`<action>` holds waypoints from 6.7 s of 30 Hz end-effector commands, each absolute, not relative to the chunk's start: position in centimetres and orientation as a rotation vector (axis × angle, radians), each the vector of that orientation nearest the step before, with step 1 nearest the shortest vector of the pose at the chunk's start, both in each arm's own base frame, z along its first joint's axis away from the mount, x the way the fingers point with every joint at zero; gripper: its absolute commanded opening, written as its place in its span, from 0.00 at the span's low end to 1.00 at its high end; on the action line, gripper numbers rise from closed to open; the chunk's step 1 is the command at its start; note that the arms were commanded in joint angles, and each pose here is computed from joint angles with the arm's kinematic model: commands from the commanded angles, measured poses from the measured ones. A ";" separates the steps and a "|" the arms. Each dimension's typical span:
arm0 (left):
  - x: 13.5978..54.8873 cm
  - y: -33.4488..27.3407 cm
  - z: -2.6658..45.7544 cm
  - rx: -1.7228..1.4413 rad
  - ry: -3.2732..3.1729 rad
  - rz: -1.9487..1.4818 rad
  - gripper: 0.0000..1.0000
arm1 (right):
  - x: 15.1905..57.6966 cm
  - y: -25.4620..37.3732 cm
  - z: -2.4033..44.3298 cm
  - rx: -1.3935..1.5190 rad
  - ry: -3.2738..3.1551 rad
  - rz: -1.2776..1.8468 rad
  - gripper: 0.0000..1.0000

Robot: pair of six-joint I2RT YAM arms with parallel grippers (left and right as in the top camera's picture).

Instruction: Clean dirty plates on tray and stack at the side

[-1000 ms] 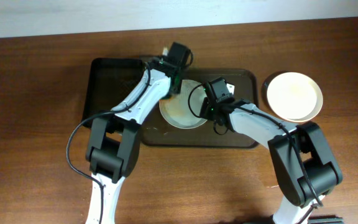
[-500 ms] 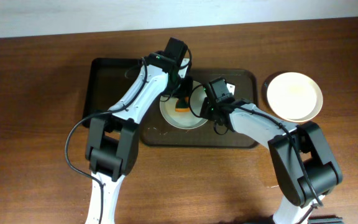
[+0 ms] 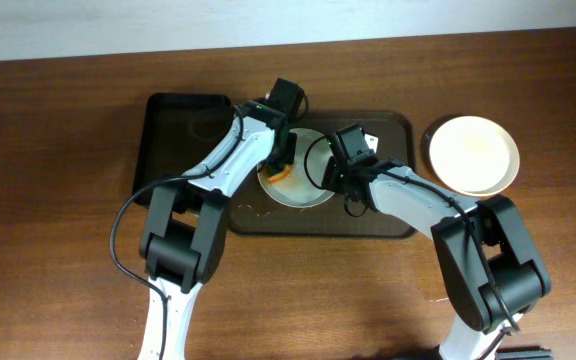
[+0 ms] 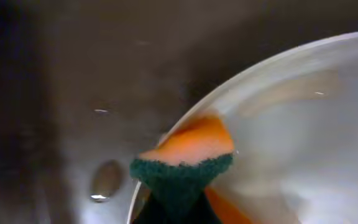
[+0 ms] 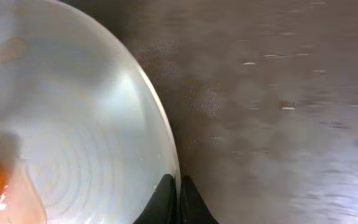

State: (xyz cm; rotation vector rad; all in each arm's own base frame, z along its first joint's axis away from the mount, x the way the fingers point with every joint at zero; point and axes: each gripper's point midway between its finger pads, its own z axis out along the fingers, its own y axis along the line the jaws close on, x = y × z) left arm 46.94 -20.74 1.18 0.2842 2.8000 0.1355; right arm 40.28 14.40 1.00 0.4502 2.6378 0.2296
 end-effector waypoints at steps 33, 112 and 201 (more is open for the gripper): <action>48.6 -2.3 1.0 -0.163 2.981 0.088 0.36 | 40.9 10.7 22.9 -0.126 2.110 -0.764 0.04; 48.7 -2.3 1.0 -0.163 2.980 0.088 1.00 | 18.9 8.6 20.2 0.120 2.650 0.928 0.98; 44.2 1.3 18.2 -0.232 2.698 0.206 1.00 | 24.6 1.5 15.5 -0.184 1.640 -0.082 0.98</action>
